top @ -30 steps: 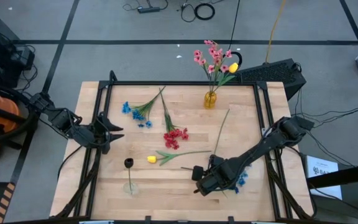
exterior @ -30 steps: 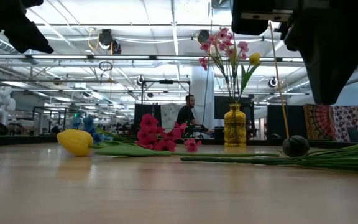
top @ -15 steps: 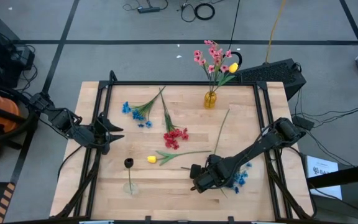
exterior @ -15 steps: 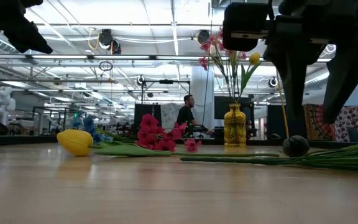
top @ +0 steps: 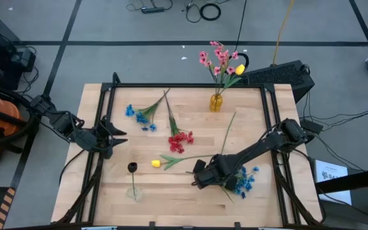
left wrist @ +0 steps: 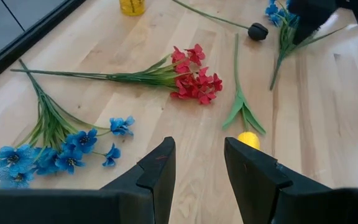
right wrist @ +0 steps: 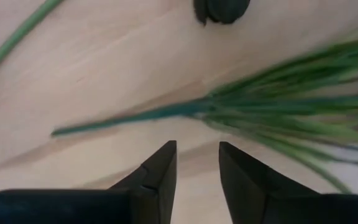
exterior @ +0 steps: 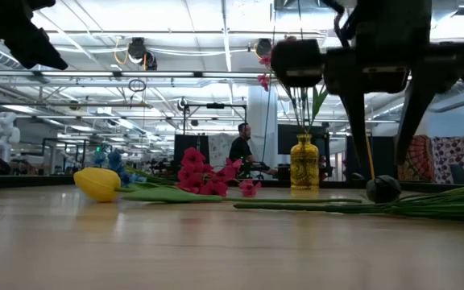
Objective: Sort flowers into vase by color
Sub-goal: Put the bottom blue flowers into the transparent vase
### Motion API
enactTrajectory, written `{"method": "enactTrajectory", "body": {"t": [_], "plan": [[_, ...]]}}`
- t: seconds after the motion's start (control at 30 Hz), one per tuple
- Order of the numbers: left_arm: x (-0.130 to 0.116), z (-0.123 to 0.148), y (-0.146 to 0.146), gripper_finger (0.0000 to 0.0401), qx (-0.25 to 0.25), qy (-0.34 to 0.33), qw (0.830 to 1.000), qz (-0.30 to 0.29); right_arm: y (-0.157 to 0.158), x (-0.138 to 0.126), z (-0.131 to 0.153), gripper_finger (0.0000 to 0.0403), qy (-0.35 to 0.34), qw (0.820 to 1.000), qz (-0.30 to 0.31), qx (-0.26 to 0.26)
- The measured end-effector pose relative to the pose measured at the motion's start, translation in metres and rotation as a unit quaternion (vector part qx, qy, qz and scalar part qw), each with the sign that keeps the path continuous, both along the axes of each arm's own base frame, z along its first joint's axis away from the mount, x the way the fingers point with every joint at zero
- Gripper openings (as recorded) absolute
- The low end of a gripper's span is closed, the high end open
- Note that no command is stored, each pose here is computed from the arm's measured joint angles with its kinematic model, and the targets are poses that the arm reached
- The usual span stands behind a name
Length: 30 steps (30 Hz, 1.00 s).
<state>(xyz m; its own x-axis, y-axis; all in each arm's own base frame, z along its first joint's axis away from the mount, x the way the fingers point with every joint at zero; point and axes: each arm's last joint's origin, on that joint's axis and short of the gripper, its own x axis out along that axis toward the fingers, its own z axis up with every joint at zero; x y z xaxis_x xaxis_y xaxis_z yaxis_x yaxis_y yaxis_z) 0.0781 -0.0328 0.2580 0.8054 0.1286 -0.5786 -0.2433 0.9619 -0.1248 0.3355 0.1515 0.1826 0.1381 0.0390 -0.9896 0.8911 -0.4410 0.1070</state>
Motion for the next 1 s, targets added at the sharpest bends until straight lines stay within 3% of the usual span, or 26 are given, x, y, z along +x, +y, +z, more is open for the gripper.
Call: {"method": "enactTrajectory", "body": {"t": [0.2, 0.43, 0.6, 0.8, 0.9, 1.0], "plan": [[0.000, 0.000, -0.001, 0.0143, -0.011, 0.007, 1.000, -0.013, 0.002, 0.012, -0.026, 0.0105, 0.017, 0.999, -0.008, 0.032], [0.000, 0.000, -0.001, 0.0143, -0.011, 0.008, 1.000, -0.013, 0.003, 0.019, -0.043, 0.0105, 0.018, 0.999, -0.002, 0.033], [0.000, 0.000, -0.001, 0.0143, -0.011, 0.008, 1.000, -0.013, 0.003, 0.016, -0.041, 0.0105, 0.039, 0.996, 0.053, 0.061], [0.000, 0.000, -0.001, 0.0143, -0.011, 0.008, 1.000, -0.013, 0.006, -0.001, -0.042, 0.0105, 0.122, 0.971, 0.166, 0.122], [0.000, 0.000, -0.001, 0.0143, -0.011, 0.008, 1.000, -0.013, 0.006, -0.013, -0.041, 0.0105, 0.172, 0.962, 0.182, 0.108], [0.000, 0.000, -0.001, 0.0143, -0.011, 0.008, 1.000, -0.013, 0.003, -0.025, -0.039, 0.0105, 0.223, 0.952, 0.202, 0.056]]}}
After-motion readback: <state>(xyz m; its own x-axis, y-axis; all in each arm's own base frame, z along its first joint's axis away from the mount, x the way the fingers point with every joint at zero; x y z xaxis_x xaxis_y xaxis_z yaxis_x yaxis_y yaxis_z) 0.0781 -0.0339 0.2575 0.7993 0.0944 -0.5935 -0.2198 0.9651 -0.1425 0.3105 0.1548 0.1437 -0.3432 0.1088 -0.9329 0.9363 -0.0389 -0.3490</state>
